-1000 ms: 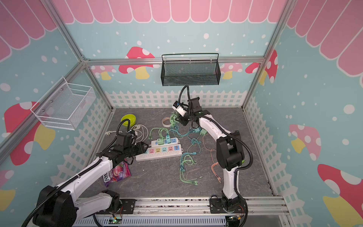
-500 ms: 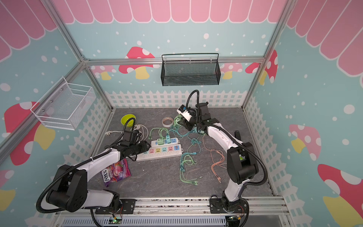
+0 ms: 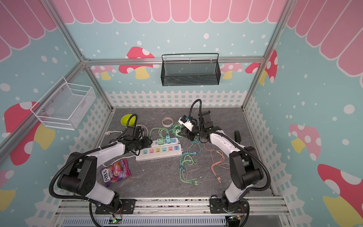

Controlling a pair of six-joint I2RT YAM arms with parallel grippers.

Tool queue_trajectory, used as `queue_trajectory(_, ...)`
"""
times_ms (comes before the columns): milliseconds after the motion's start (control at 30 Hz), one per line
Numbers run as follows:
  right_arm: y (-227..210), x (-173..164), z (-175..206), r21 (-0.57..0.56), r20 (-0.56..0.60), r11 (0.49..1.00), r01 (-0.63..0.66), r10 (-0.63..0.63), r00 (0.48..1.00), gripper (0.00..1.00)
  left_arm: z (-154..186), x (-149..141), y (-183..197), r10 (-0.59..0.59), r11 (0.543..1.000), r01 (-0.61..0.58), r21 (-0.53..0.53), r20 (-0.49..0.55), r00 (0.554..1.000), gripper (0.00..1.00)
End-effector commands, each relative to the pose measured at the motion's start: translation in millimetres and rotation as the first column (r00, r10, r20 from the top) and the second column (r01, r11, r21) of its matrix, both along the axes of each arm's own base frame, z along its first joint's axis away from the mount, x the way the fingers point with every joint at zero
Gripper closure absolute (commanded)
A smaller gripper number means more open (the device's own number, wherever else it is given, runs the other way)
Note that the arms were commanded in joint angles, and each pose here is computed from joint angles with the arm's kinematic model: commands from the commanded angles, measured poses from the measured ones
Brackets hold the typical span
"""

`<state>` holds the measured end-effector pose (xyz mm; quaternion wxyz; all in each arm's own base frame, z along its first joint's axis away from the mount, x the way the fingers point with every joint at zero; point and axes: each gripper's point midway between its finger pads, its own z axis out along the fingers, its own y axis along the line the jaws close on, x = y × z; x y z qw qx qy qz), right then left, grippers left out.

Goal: Insert plugs into power strip
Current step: Rotate the socket at the center of the table.

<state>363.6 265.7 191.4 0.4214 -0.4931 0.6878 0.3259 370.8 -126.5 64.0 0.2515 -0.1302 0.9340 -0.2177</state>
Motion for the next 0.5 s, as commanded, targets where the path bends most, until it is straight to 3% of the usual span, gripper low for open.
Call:
queue_trajectory(0,6.0,-3.4,2.3,0.025,0.061,0.998,-0.05,0.049,0.997,1.0,8.5,13.2,-7.4,-0.004,0.999,0.005,-0.045,0.024,1.0,0.57)
queue_trajectory(467,31.4,18.6,-42.5,-0.039,0.051,0.995,-0.089,0.091,0.995,1.0,-12.6,12.9,-11.9,-0.026,0.999,0.024,-0.044,-0.039,0.999,0.64)
